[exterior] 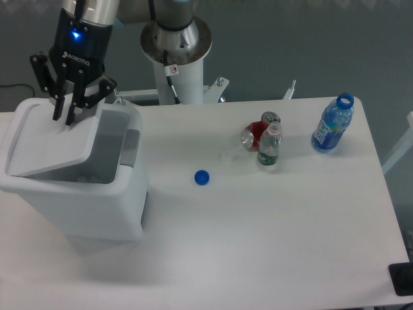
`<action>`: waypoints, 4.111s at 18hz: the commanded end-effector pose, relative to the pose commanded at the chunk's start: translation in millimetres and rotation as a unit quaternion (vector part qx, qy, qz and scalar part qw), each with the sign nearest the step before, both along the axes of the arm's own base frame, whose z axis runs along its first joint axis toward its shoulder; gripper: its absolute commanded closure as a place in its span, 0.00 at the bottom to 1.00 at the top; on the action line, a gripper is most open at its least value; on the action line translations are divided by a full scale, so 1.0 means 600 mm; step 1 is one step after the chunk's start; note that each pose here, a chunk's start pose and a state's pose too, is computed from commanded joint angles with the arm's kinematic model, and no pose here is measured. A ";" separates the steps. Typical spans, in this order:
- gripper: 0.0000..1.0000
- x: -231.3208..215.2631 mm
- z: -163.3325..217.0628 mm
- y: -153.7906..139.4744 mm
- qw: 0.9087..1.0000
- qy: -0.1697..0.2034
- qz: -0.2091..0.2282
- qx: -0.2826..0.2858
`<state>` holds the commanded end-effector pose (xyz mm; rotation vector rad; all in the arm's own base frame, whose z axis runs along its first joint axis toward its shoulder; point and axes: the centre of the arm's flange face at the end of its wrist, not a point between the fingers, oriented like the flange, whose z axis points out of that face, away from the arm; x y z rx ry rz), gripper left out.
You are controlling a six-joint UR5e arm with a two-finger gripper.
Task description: Close the trash can
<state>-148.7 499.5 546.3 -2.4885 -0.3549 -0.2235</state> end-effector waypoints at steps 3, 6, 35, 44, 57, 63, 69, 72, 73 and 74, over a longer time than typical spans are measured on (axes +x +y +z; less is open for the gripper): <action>0.72 -0.015 -0.003 -0.007 1.000 0.013 0.016 -0.011; 0.75 -0.028 -0.006 -0.011 1.000 0.013 0.024 -0.013; 0.87 -0.082 -0.025 -0.021 0.999 0.020 0.034 -0.022; 0.86 -0.087 -0.029 -0.025 0.999 0.019 0.037 -0.024; 0.86 -0.093 -0.048 -0.020 0.998 0.022 0.041 -0.038; 0.86 -0.096 -0.051 -0.020 0.998 0.029 0.044 -0.045; 0.86 -0.093 -0.049 -0.020 0.998 0.031 0.041 -0.044; 0.86 -0.092 -0.051 -0.019 0.998 0.030 0.040 -0.045; 0.86 -0.092 -0.051 -0.019 0.998 0.030 0.040 -0.045; 0.86 -0.092 -0.051 -0.019 0.998 0.031 0.040 -0.045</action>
